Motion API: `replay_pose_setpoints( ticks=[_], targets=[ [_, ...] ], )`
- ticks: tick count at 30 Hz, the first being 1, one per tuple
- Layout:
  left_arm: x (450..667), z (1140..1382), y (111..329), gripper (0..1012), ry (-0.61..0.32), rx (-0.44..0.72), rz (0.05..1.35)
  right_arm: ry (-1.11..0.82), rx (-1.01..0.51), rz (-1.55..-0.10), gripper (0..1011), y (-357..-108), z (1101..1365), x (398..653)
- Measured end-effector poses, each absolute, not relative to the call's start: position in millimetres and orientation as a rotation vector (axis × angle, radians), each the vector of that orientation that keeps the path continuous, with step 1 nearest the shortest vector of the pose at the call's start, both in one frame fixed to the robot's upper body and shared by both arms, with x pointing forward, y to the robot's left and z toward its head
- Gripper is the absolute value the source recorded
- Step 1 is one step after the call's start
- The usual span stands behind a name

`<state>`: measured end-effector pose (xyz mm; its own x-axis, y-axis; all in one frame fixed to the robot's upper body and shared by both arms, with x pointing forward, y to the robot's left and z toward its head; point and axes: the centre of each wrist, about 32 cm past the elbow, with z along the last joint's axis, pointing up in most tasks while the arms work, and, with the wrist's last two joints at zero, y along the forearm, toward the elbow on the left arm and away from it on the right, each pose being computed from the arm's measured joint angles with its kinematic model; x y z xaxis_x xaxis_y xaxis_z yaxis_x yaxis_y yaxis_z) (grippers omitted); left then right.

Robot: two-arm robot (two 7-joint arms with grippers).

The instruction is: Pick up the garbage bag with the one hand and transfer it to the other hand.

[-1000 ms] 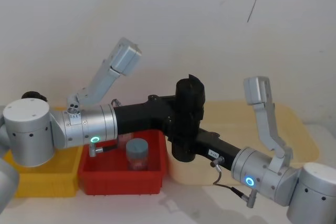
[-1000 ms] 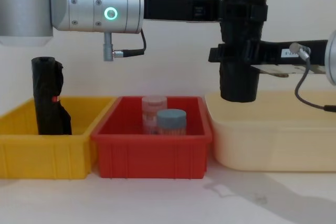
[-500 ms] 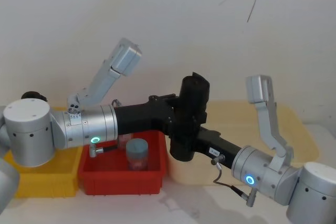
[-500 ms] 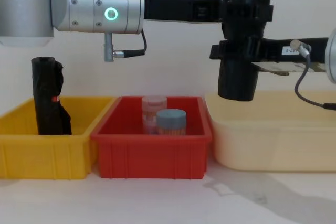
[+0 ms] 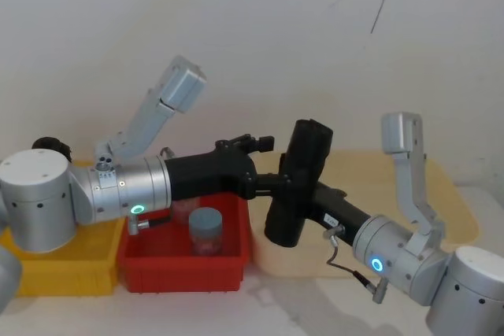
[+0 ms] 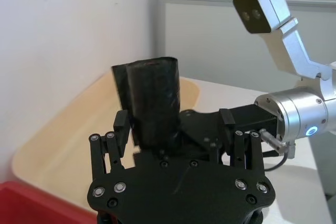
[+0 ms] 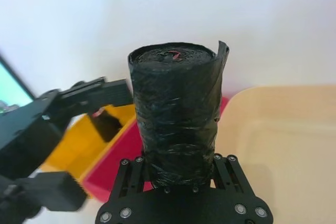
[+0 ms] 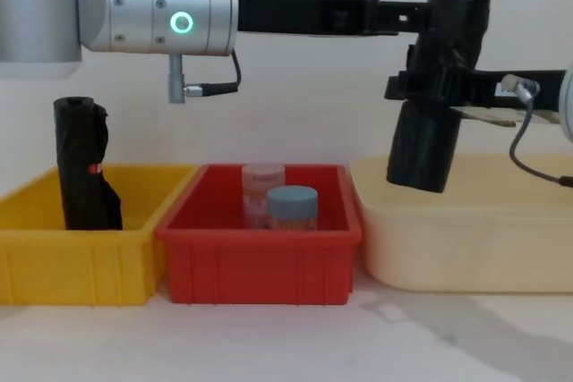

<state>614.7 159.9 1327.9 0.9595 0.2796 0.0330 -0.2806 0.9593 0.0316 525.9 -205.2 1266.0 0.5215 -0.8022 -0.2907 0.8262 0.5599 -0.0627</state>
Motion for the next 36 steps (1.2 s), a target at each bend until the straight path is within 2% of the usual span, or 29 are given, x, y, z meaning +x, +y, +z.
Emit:
replay_pose_setpoints(
  ticks=[16,27,33,34,36],
  targets=[
    [600,1332,180,1001,-0.088,0.032,0.476,0.289,0.100,-1.114,540,-209,1264,541],
    [583,1334,204,1001,-0.124,0.023,0.640,0.284,0.104,-1.211,540,-209,1264,556],
    [576,1334,217,1001,-0.131,0.023,0.713,0.280,0.103,-1.244,696,-209,1265,561],
    [574,1334,219,1001,-0.134,0.023,0.728,0.279,0.103,-1.249,751,-209,1264,562],
    [572,1334,221,1001,-0.135,0.023,0.741,0.279,0.102,-1.255,780,-209,1264,563]
  ],
)
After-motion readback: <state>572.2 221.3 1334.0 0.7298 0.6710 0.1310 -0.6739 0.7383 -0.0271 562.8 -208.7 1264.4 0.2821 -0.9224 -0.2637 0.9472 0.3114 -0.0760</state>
